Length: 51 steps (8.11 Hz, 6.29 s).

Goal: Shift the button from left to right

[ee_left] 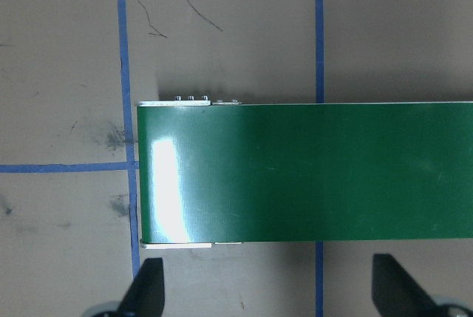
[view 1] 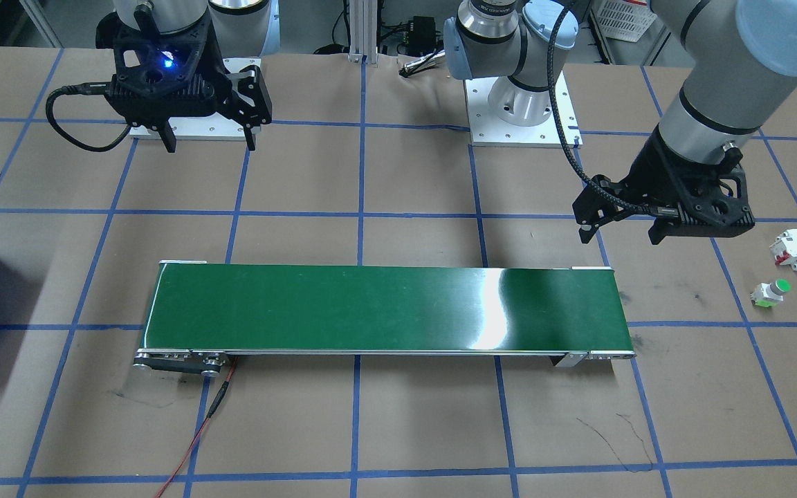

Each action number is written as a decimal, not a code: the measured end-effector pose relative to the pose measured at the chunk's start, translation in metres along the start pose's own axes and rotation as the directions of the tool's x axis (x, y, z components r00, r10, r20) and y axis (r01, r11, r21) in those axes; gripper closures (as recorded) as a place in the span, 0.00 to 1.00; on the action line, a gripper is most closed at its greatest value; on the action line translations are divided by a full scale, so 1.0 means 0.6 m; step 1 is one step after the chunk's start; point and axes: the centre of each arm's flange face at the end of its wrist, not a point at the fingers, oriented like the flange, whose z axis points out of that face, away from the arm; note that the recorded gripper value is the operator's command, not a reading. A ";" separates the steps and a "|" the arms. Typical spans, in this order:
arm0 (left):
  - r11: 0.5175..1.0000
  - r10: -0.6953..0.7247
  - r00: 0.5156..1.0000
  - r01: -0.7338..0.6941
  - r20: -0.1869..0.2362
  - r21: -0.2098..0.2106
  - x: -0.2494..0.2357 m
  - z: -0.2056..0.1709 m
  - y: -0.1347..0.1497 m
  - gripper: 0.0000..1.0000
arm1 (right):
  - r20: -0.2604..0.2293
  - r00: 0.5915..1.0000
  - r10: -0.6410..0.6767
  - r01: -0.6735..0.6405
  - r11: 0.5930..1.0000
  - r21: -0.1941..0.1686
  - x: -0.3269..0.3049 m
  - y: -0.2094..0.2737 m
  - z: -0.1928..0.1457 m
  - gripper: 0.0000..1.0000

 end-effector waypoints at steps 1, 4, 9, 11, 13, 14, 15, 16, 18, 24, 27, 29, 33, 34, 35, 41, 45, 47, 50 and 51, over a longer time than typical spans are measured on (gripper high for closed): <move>1.000 0.003 1.000 -0.003 -0.008 0.004 0.002 -0.001 0.000 0.00 | 0.000 1.000 0.000 0.000 1.000 0.000 0.000 -0.001 0.001 0.00; 1.000 0.001 1.000 -0.001 -0.010 0.009 -0.010 -0.003 0.000 0.00 | 0.000 1.000 0.000 0.000 1.000 0.000 0.000 -0.002 0.002 0.00; 0.997 0.070 0.998 -0.070 -0.008 -0.016 -0.256 0.044 -0.016 0.00 | 0.001 1.000 0.002 -0.002 1.000 0.001 0.002 -0.003 0.002 0.00; 0.993 0.115 0.993 -0.116 -0.010 -0.028 -0.382 0.088 -0.007 0.00 | 0.000 1.000 0.002 -0.002 1.000 0.000 0.002 -0.004 0.003 0.00; 0.985 0.169 0.986 -0.169 -0.011 -0.034 -0.510 0.146 0.008 0.00 | 0.000 1.000 0.001 -0.001 1.000 -0.002 0.002 -0.004 0.005 0.00; 0.981 0.189 0.982 -0.189 -0.003 -0.037 -0.575 0.173 0.023 0.00 | 0.000 1.000 0.001 -0.001 1.000 -0.003 0.002 -0.004 0.006 0.00; 0.979 0.200 0.980 -0.200 -0.002 -0.043 -0.634 0.204 0.042 0.00 | 0.001 1.000 0.002 -0.002 1.000 -0.003 0.002 -0.004 0.006 0.00; 0.978 0.203 0.979 -0.203 0.005 -0.043 -0.681 0.237 0.052 0.00 | 0.004 1.000 0.007 -0.007 1.000 -0.004 0.002 -0.005 0.006 0.00; 0.976 0.213 0.977 -0.212 0.009 -0.046 -0.726 0.301 0.055 0.00 | 0.004 1.000 0.013 -0.013 1.000 -0.004 0.002 -0.005 0.007 0.00; 0.965 0.212 0.977 -0.214 -0.028 -0.153 -0.750 0.415 0.065 0.00 | 0.001 1.000 0.014 -0.014 1.000 -0.010 0.002 -0.005 0.013 0.00; 0.965 0.208 0.978 -0.209 -0.026 -0.159 -0.754 0.433 0.064 0.04 | 0.001 1.000 0.016 -0.016 1.000 -0.013 0.002 -0.006 0.015 0.00; 0.965 0.212 0.977 -0.213 -0.025 -0.154 -0.757 0.455 0.061 0.15 | 0.000 1.000 0.016 -0.016 1.000 -0.014 0.002 -0.005 0.015 0.00; 0.965 0.213 0.977 -0.215 -0.026 -0.150 -0.753 0.468 0.054 0.37 | -0.001 1.000 0.015 -0.015 1.000 -0.020 0.002 -0.004 0.016 0.00; 0.965 0.215 0.976 -0.216 -0.028 -0.151 -0.752 0.469 0.054 0.58 | -0.002 1.000 0.015 -0.015 1.000 -0.021 0.002 -0.004 0.016 0.00; 0.964 0.215 0.976 -0.217 -0.033 -0.153 -0.750 0.469 0.054 0.94 | -0.002 1.000 0.015 -0.015 1.000 -0.021 0.002 -0.004 0.016 0.00; 0.960 0.239 0.970 -0.242 -0.043 -0.143 -0.710 0.401 0.035 1.00 | -0.002 1.000 0.016 -0.016 1.000 -0.021 0.003 -0.004 0.016 0.00; 0.953 0.290 0.957 -0.289 0.001 -0.090 -0.490 0.240 -0.047 1.00 | -0.001 1.000 0.016 -0.016 1.000 -0.018 0.003 -0.005 0.016 0.00; 0.963 0.265 0.964 -0.263 0.017 -0.065 -0.343 0.191 -0.080 1.00 | -0.001 1.000 0.015 -0.015 1.000 -0.017 0.003 -0.005 0.015 0.00; 0.980 0.192 0.981 -0.191 0.013 -0.060 -0.192 0.184 -0.098 1.00 | -0.001 1.000 0.016 -0.016 1.000 -0.016 0.003 -0.005 0.016 0.00; 0.982 0.178 0.984 -0.178 0.008 -0.066 -0.172 0.193 -0.100 1.00 | -0.001 1.000 0.016 -0.016 1.000 -0.016 0.003 -0.005 0.016 0.00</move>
